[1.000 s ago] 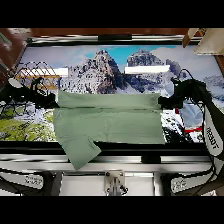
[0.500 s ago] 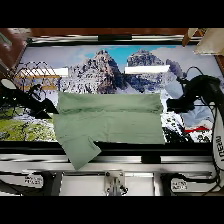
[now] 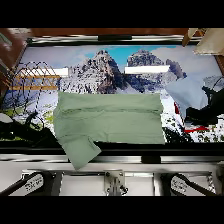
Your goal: Fold the shirts.
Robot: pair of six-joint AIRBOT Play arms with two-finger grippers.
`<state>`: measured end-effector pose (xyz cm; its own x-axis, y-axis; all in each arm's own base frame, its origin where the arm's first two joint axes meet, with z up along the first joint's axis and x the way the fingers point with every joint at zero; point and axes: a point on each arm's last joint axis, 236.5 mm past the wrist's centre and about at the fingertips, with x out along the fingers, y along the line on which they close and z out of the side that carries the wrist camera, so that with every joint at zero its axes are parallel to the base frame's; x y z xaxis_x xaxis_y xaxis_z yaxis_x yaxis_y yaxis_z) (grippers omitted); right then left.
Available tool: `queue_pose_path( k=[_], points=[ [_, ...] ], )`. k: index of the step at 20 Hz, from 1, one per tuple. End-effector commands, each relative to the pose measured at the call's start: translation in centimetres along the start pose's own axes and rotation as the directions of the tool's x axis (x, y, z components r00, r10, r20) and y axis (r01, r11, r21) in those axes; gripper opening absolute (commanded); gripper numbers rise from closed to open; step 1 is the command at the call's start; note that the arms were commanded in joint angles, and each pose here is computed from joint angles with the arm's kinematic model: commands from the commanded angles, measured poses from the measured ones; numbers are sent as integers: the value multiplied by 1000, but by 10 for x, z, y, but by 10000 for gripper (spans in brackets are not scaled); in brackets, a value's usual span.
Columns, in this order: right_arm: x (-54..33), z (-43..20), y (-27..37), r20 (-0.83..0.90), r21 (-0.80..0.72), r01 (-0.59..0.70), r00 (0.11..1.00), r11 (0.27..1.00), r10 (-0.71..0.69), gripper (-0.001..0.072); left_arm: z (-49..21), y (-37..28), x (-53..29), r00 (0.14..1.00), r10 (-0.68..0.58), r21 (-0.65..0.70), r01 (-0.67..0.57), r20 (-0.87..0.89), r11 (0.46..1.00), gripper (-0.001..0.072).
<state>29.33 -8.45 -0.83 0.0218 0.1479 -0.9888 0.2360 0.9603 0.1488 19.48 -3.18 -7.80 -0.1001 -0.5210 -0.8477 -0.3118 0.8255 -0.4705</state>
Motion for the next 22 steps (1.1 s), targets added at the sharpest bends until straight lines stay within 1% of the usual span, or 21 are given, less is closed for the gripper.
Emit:
queue_pose_path(
  k=[1,4,7,11,12,13,14,16,17,20,22],
  points=[
    [-3,11,13,68,21,-72,995,997,70,457,-14,5,24,1000,-11,-21,12,19,1000,460],
    [-4,19,17,100,24,-91,991,996,88,456,0,-9,29,995,-55,-24,57,80,998,479],
    [-4,20,17,105,23,-89,991,996,86,457,1,-15,35,996,-38,3,38,83,999,479],
    [-2,21,15,106,24,-84,991,996,82,459,-14,-17,53,999,-19,-8,19,35,1000,469],
    [1,15,17,77,16,-90,993,996,89,465,-13,-16,55,999,-16,-19,17,43,1000,403],
    [8,0,21,16,-1,-114,993,994,114,613,-10,-14,55,998,-12,-30,14,58,999,320],
    [19,-16,28,-45,-8,-150,988,989,149,630,-6,-14,54,997,-9,-40,12,74,999,240],
    [45,-47,43,-140,4,-225,965,974,223,630,-5,-13,54,997,-8,-48,12,79,999,76],
    [59,-62,47,-177,13,-248,953,969,246,630,-6,-14,54,997,-9,-48,12,75,999,30],
    [86,-92,56,-237,77,-283,926,956,293,629,-6,-14,54,997,-10,-43,13,73,999,30],
    [98,-100,53,-240,89,-271,928,958,285,630,-8,-15,54,998,-12,-42,14,65,999,30]
  ],
)
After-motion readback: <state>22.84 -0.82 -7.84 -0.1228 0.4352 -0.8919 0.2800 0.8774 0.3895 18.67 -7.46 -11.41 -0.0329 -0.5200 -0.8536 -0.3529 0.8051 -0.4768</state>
